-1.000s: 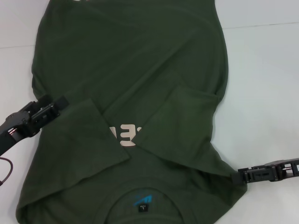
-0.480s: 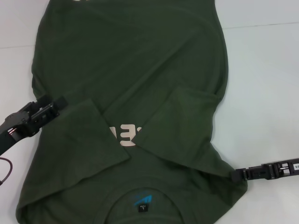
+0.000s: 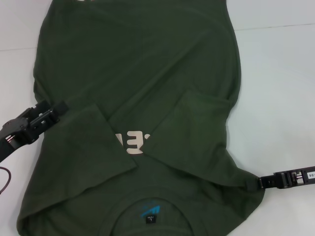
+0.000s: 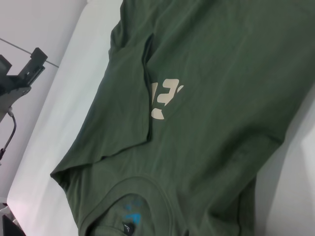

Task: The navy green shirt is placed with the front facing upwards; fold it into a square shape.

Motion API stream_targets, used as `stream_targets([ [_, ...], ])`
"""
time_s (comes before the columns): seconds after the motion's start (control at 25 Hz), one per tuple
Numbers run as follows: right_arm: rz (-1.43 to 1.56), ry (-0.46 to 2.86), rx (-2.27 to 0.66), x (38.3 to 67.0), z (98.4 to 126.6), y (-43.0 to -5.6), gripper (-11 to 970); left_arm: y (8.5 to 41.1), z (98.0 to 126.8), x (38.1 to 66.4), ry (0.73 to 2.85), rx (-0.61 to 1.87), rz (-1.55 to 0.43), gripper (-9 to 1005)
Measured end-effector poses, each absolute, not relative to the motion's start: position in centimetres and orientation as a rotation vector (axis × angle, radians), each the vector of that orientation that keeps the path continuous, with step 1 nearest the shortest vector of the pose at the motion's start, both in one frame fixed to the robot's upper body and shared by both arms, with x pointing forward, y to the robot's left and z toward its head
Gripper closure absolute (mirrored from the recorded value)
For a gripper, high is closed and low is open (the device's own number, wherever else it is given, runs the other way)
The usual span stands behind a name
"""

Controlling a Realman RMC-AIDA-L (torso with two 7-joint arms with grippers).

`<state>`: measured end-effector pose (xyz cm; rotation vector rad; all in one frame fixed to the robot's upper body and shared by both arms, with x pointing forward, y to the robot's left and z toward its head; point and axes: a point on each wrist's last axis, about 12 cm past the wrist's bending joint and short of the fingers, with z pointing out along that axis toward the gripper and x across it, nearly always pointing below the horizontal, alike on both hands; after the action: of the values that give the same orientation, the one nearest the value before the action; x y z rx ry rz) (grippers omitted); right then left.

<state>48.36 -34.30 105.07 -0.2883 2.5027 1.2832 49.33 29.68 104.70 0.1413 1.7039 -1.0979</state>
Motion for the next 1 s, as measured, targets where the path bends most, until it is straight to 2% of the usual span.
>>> stream_targets([
  [0.2, 1.285, 2.508, -0.258, 48.0, 105.0, -34.7, 861, 29.7, 104.7, 49.3, 1.705, 0.140, -1.096, 109],
  [0.68, 1.277, 2.478, -0.256, 46.6, 104.5, -35.5, 885, 30.8, 104.9, 49.0, 1.747, 0.079, -1.138, 109],
  [1.0, 1.264, 2.415, -0.059, 43.3, 103.4, -37.7, 885, 32.6, 105.3, 48.6, 1.825, 0.100, -1.124, 109],
])
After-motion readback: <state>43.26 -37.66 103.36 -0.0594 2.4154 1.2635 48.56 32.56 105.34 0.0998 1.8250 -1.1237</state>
